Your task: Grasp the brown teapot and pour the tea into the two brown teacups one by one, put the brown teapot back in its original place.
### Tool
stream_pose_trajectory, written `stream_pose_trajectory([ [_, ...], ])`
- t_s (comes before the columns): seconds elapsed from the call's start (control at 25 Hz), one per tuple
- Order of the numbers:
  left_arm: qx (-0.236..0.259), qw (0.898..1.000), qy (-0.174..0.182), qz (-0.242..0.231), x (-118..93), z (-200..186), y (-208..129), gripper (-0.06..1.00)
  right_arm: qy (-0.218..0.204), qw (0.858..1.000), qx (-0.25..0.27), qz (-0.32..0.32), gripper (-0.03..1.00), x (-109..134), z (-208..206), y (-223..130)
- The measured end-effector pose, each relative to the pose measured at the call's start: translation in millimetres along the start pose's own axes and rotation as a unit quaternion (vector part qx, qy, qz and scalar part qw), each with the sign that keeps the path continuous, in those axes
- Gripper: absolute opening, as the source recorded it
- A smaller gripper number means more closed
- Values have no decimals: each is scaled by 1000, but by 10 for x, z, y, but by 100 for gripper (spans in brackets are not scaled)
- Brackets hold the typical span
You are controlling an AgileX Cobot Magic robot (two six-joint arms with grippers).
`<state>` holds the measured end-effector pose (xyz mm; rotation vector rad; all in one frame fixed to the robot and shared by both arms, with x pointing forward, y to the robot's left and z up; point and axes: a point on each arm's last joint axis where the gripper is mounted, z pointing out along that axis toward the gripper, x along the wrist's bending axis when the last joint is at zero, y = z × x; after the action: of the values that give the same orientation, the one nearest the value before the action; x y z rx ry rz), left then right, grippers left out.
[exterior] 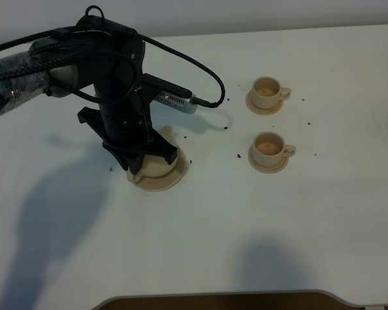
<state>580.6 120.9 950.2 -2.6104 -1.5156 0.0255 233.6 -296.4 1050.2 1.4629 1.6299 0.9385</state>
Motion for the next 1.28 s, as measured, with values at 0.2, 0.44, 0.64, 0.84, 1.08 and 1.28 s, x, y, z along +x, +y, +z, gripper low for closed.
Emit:
stream_pose_trajectory([
  [0.2,-31,998,2,49,0,-2,56,11,0,1000,0,0,42,0,0,0],
  [0.44,-78,994,6,77,0,-11,142,11,0,1000,0,0,42,0,0,0],
  [0.64,-105,989,7,100,-6,-26,191,11,0,1000,0,0,42,0,0,0],
  [0.84,-143,981,-15,131,-52,-204,289,11,0,1000,0,1,42,0,0,0],
  [1.08,-179,960,-50,210,-141,-336,350,11,0,1000,0,1,42,0,0,0],
  [1.28,-180,940,-46,286,-166,-337,341,11,0,1000,0,1,42,0,0,0],
])
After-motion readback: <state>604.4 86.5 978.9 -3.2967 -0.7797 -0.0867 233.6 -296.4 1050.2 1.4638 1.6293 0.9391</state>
